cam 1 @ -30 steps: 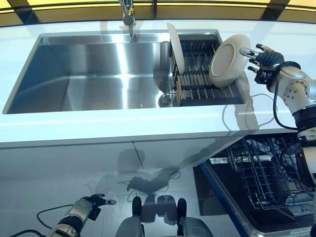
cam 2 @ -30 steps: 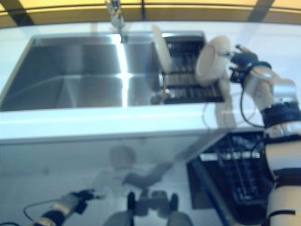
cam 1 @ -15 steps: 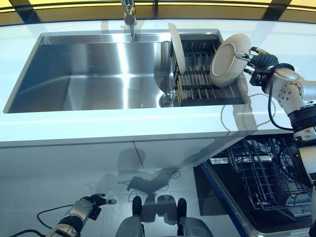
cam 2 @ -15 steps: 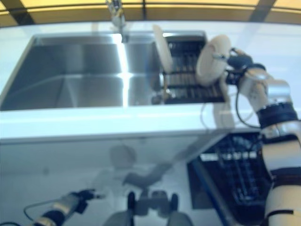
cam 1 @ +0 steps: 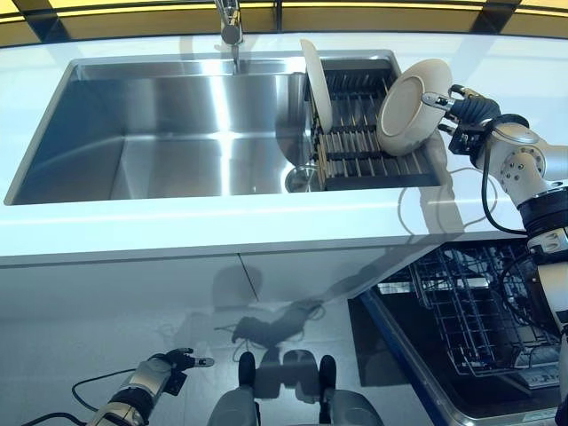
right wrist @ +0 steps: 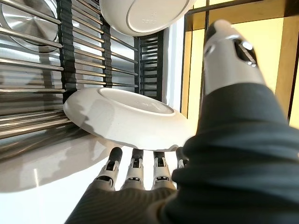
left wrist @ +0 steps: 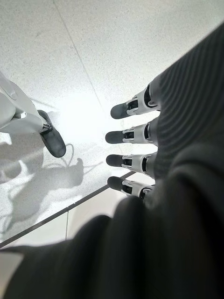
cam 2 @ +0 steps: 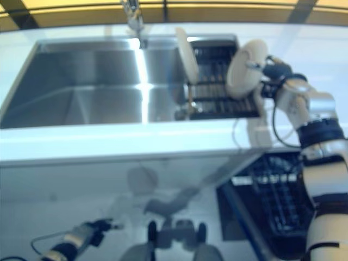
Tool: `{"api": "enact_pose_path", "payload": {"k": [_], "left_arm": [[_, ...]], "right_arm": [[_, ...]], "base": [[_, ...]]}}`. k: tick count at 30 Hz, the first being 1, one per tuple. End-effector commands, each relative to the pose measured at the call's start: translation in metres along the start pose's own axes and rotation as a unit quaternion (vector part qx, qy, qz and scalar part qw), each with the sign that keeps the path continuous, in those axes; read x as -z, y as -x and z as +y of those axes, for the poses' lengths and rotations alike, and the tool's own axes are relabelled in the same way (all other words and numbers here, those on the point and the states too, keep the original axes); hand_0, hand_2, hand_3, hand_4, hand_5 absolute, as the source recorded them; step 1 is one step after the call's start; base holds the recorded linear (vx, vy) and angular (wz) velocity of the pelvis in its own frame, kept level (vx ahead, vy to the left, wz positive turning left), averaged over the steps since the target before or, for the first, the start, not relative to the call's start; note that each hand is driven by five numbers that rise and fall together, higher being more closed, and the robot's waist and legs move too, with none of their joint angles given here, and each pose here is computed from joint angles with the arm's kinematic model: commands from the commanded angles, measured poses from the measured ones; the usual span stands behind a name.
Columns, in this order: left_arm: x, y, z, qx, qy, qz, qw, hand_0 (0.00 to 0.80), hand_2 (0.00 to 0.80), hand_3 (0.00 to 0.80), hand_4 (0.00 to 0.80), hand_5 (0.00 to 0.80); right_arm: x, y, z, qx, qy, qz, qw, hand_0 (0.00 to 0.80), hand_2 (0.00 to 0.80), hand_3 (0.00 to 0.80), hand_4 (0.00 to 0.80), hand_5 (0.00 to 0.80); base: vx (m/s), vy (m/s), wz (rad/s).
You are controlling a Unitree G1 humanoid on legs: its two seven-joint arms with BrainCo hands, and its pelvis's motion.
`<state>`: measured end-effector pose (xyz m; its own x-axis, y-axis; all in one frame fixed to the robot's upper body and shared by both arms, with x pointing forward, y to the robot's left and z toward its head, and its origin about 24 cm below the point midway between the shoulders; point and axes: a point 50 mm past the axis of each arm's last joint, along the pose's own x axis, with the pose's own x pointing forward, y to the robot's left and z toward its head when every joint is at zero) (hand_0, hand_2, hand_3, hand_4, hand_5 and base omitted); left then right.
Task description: Take plates into dishwasher
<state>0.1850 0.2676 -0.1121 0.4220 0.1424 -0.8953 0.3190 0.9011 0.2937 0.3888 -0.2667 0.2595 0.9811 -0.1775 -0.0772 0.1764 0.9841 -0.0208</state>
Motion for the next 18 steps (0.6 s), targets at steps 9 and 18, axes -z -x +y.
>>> {"api": "enact_pose_path", "payload": {"k": [9,18], "left_arm": [[-0.0140,-0.0002,0.0125,-0.022,-0.022,0.001,1.000,0.000,0.000,0.000,0.000,0.000],[-0.0155,0.0001,0.0131,-0.021,-0.023,0.001,1.000,0.000,0.000,0.000,0.000,0.000]], "right_arm": [[-0.0490,0.0076,-0.0039,0.015,-0.014,-0.071,0.997,0.000,0.000,0.000,0.000,0.000],[-0.0476,0.0073,-0.0064,0.010,-0.019,-0.065,0.998,0.000,0.000,0.000,0.000,0.000]], "base": [[0.000,0.000,0.00],[0.000,0.000,0.00]]}}
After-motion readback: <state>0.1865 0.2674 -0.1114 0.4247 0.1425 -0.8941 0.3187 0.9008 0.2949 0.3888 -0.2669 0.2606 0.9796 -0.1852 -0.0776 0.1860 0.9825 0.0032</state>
